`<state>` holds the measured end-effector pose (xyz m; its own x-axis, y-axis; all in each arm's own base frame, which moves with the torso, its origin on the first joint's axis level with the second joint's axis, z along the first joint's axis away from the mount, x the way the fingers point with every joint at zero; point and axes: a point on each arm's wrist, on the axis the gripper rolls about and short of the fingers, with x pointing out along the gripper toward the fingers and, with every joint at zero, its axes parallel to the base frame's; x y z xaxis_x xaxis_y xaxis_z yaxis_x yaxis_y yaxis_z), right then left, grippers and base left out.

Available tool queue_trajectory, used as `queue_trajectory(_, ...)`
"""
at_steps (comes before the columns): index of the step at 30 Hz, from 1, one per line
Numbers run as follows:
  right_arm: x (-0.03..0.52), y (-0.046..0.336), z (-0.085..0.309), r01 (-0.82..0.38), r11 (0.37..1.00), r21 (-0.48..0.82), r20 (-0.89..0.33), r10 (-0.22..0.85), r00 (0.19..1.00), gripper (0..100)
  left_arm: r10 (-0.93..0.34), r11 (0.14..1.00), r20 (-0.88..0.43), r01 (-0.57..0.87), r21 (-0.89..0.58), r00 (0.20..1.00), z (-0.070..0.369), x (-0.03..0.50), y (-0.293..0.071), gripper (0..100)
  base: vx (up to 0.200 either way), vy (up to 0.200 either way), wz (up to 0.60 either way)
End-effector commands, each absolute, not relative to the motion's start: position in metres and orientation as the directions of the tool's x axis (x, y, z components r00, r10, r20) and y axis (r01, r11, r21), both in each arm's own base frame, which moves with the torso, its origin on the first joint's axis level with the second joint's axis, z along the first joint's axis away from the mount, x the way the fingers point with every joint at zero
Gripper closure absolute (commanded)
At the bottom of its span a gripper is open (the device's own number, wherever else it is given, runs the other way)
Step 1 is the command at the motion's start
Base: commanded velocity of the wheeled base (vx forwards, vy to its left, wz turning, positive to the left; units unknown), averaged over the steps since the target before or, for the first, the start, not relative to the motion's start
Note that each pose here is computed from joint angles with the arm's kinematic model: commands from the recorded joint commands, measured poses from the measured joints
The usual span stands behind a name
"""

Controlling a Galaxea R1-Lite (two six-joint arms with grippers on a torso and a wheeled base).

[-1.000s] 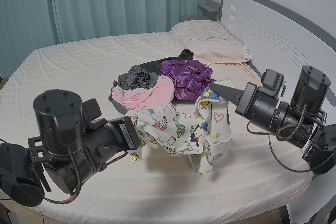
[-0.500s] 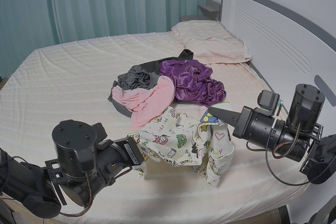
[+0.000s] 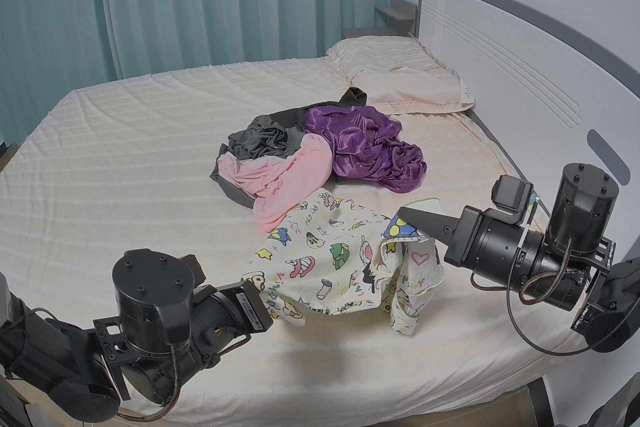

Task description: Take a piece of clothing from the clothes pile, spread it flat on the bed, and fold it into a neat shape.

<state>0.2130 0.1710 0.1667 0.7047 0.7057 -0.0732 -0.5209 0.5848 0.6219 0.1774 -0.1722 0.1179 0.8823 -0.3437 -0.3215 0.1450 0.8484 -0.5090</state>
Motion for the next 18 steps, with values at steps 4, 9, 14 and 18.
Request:
queue_trajectory(4,0.2133,0.1694,0.1662,-0.518,0.588,0.622,-0.076,0.703,0.707,100,-0.338,0.851,-0.323,0.140,-0.506,0.884,0.1174,0.1781,-0.1707,100,0.000,0.000,0.00)
queue_trajectory(9,0.2141,0.1689,0.1650,-0.513,0.591,0.622,-0.081,0.701,0.709,100,-0.340,0.854,-0.325,0.145,-0.500,0.882,0.1169,0.1774,-0.1701,100,0.000,0.000,0.00)
queue_trajectory(14,0.2137,0.1686,0.1657,-0.514,0.590,0.622,-0.079,0.701,0.709,100,-0.337,0.853,-0.320,0.144,-0.502,0.885,0.1183,0.1780,-0.1696,100,0.000,0.000,0.00)
queue_trajectory(18,0.2133,0.1683,0.1657,-0.514,0.590,0.622,-0.079,0.701,0.709,100,-0.335,0.852,-0.311,0.145,-0.503,0.889,0.1209,0.1752,-0.1657,100,0.000,0.050,0.00)
